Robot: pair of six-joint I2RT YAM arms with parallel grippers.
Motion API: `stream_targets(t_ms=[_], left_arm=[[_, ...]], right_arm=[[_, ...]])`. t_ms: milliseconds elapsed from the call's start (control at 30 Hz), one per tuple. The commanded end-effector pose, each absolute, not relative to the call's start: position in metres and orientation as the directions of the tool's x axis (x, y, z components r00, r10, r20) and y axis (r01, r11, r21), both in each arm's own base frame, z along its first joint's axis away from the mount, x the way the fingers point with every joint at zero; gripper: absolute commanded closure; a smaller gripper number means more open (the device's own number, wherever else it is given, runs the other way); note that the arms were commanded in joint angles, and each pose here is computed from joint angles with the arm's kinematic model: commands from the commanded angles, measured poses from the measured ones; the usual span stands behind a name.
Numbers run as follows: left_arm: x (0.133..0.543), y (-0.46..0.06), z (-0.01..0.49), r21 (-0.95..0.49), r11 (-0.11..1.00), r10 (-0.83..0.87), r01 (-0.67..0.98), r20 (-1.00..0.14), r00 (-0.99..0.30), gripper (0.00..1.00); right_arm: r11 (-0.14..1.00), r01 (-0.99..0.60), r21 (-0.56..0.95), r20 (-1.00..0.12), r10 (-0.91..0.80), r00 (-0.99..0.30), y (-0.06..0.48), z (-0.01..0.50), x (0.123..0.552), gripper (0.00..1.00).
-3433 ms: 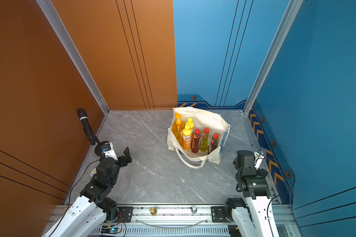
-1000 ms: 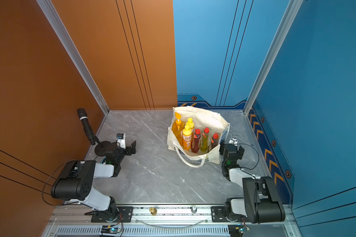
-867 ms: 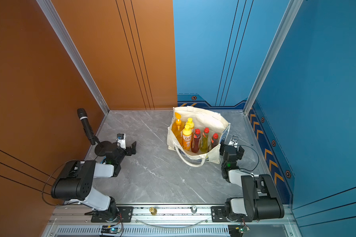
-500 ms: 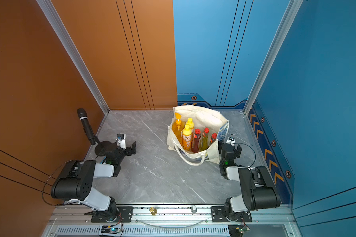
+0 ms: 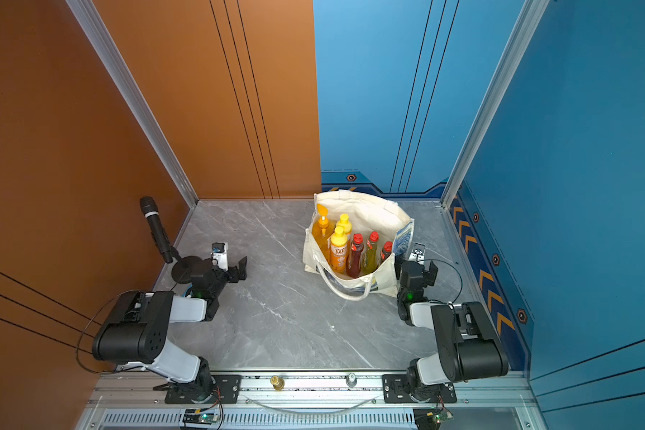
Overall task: Pack dish soap into the shopping bag
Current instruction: Reset both arms
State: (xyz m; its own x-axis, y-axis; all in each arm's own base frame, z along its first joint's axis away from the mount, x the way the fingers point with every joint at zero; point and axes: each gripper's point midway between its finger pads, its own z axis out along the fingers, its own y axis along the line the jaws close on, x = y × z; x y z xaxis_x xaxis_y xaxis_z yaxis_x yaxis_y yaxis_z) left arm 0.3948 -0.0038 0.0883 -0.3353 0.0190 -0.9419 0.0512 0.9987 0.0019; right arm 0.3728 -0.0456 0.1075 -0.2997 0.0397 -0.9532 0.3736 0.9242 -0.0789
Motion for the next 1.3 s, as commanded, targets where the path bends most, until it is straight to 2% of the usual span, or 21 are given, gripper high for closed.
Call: stream_targets(t_ms=[0, 100, 233, 1267], left_arm=[[0.396, -0.005, 0.09, -0.014, 0.998, 0.007, 0.059, -0.942, -0.337, 0.02], [0.396, -0.005, 0.09, -0.014, 0.998, 0.007, 0.059, -0.942, -0.335, 0.02], [0.396, -0.005, 0.09, -0.013, 0.998, 0.007, 0.058, -0.942, -0.337, 0.02], [0.395, -0.008, 0.09, 0.003, 0.998, 0.023, 0.059, -0.942, -0.336, 0.02]], right_arm=[[0.953, 0.304, -0.018, -0.971, 0.057, -0.234, -0.037, 0.102, 0.379, 0.0], [0.943, 0.334, 0.016, -0.956, 0.112, -0.272, -0.048, 0.099, 0.376, 0.0], [0.942, 0.335, -0.031, -0.948, 0.079, -0.307, -0.043, 0.097, 0.382, 0.0], [0.942, 0.333, -0.031, -0.951, 0.075, -0.301, -0.042, 0.097, 0.382, 0.0]])
